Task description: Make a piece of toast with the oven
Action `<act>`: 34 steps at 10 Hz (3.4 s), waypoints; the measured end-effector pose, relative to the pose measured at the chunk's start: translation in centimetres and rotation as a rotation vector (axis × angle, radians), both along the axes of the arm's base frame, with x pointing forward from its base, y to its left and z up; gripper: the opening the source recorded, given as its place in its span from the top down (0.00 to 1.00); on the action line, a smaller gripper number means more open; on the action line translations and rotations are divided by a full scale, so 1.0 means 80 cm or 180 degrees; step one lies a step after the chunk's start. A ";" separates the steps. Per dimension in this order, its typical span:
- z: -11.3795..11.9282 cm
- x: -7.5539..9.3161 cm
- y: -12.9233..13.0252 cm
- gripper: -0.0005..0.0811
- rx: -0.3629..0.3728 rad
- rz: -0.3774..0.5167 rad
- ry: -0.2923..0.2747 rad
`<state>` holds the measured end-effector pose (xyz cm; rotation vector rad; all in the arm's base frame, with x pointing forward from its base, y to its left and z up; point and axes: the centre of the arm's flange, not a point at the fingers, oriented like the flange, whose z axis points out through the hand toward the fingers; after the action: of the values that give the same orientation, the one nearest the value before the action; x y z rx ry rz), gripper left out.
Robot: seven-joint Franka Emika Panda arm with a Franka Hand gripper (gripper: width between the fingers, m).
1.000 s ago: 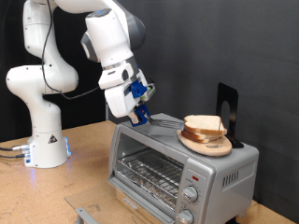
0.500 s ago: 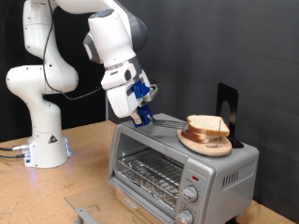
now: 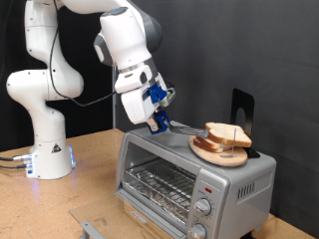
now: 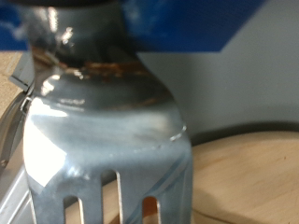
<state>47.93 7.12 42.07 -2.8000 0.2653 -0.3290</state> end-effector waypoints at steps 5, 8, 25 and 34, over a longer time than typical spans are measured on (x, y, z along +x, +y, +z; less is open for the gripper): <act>-0.012 -0.012 0.009 0.50 -0.0055 0.0126 0.0151; -0.007 -0.020 0.015 0.50 0.0028 0.0116 0.0367; 0.024 -0.005 0.025 0.50 -0.0358 0.0074 0.0641; 0.020 0.035 0.034 0.50 -0.0496 0.0105 0.0534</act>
<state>50.70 9.85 43.70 -2.9870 0.2398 -0.1109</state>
